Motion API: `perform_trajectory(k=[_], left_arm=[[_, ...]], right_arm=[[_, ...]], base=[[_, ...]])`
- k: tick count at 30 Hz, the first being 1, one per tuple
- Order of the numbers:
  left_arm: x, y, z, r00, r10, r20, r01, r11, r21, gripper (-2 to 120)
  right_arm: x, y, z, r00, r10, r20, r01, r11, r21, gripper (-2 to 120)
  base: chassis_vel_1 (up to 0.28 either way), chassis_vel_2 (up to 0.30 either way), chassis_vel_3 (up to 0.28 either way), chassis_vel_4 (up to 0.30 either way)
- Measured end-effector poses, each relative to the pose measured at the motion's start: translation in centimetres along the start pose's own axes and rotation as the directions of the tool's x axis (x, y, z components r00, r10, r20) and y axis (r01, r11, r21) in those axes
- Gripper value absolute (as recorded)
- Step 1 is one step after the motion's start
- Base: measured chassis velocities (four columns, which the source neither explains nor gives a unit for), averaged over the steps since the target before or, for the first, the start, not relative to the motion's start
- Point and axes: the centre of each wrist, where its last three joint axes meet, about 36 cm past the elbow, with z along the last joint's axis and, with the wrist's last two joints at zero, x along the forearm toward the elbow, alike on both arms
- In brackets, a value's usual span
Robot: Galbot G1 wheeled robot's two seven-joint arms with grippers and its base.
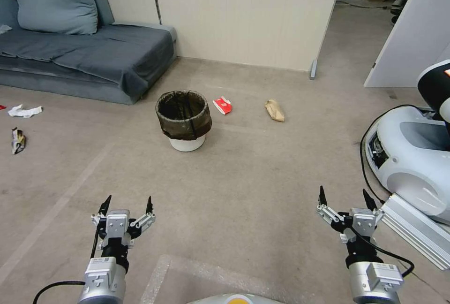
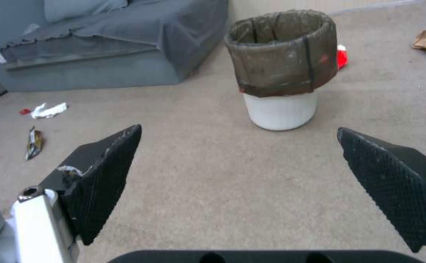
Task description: Pick up the trash bin, then pick up the garbage from the floor and place it into the trash bin.
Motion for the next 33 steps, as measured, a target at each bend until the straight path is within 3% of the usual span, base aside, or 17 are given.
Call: perform_trajectory(k=[18,33], left_arm=[[-0.05,-0.01,-0.12,1.000,0.003,0.002,-0.003,1.000,-0.001,100],[-0.06,-0.04,-0.12,1.000,0.008,0.003,-0.008,1.000,-0.001,100]], right_arm=[[-0.05,-0.13,-0.10,1.000,-0.016,-0.003,0.016,1.000,0.011,100],[-0.05,-0.14,-0.02,1.000,-0.013,0.000,0.013,1.000,0.015,100]], base=[[-0.008,0.014,0.019,-0.013],[-0.130,0.126,0.132,-0.137]])
